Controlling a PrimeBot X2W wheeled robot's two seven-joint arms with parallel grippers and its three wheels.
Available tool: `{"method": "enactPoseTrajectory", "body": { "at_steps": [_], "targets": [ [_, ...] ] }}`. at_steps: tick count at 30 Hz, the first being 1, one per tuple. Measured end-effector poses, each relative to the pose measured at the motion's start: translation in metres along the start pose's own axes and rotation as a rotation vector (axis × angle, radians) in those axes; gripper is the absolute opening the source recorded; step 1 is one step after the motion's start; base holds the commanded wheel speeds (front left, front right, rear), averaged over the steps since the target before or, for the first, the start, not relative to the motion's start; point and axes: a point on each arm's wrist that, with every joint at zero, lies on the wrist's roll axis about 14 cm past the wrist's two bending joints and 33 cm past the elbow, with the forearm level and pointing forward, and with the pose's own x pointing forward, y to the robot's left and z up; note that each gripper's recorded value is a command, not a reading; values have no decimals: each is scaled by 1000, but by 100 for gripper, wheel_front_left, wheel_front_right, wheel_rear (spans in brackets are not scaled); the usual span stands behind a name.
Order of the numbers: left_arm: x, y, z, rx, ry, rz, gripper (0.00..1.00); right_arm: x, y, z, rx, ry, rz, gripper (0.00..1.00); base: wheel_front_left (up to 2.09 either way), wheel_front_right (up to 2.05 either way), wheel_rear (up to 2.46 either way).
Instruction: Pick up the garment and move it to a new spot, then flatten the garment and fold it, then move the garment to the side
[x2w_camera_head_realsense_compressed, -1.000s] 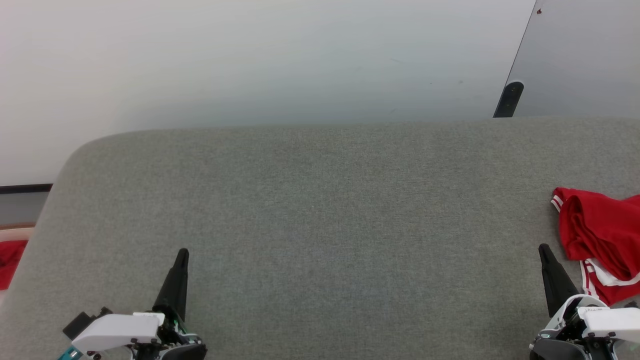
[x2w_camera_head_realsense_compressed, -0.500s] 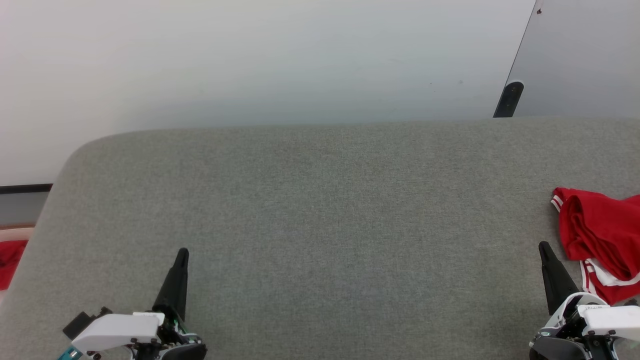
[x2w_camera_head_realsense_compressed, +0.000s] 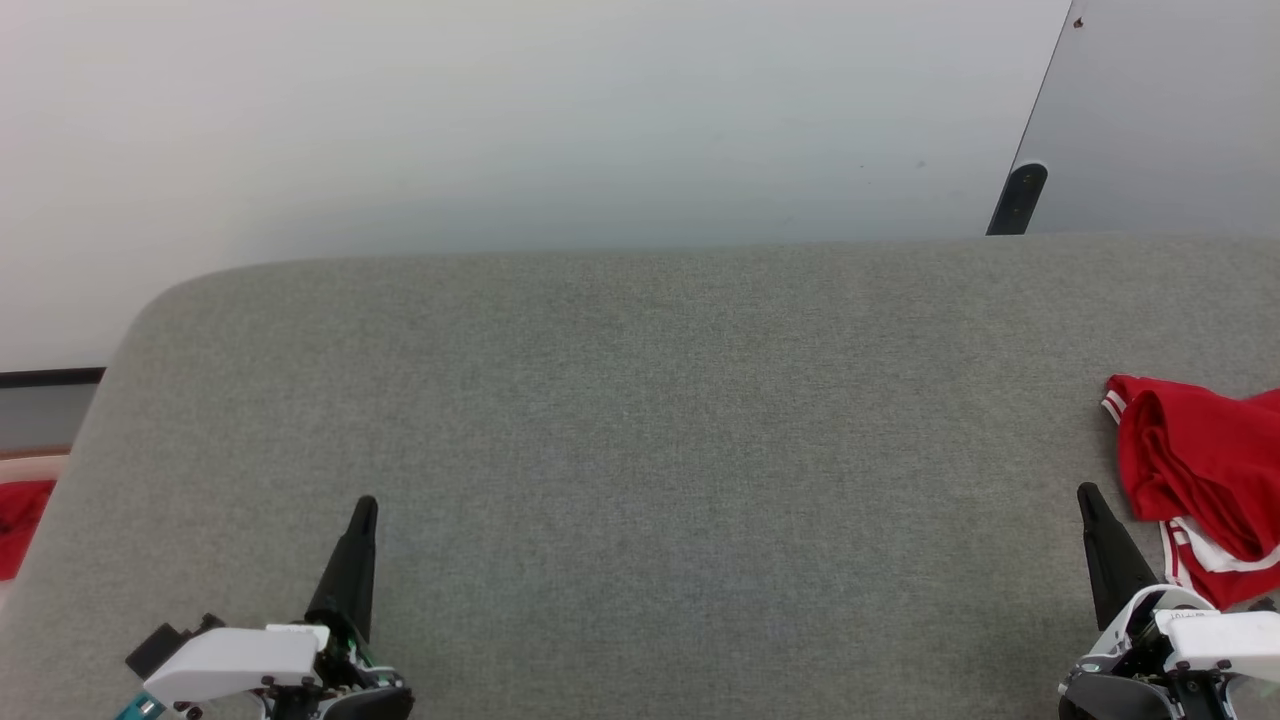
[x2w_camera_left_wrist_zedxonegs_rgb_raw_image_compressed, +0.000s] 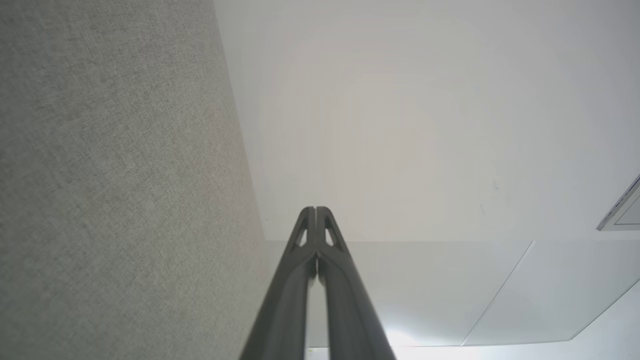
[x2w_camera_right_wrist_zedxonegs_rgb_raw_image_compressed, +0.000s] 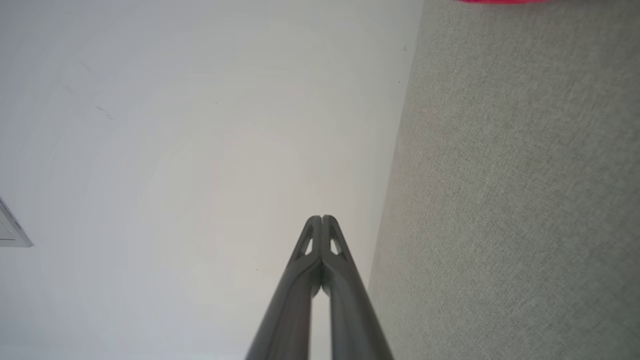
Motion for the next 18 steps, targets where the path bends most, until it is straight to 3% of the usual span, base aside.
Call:
{"method": "enactPoseTrajectory", "body": {
  "at_steps": [18],
  "targets": [
    [0, 0, 0, 0, 0, 0, 0, 0, 0, 0, 0, 0, 0, 0, 0, 0, 0]
  ]
}}
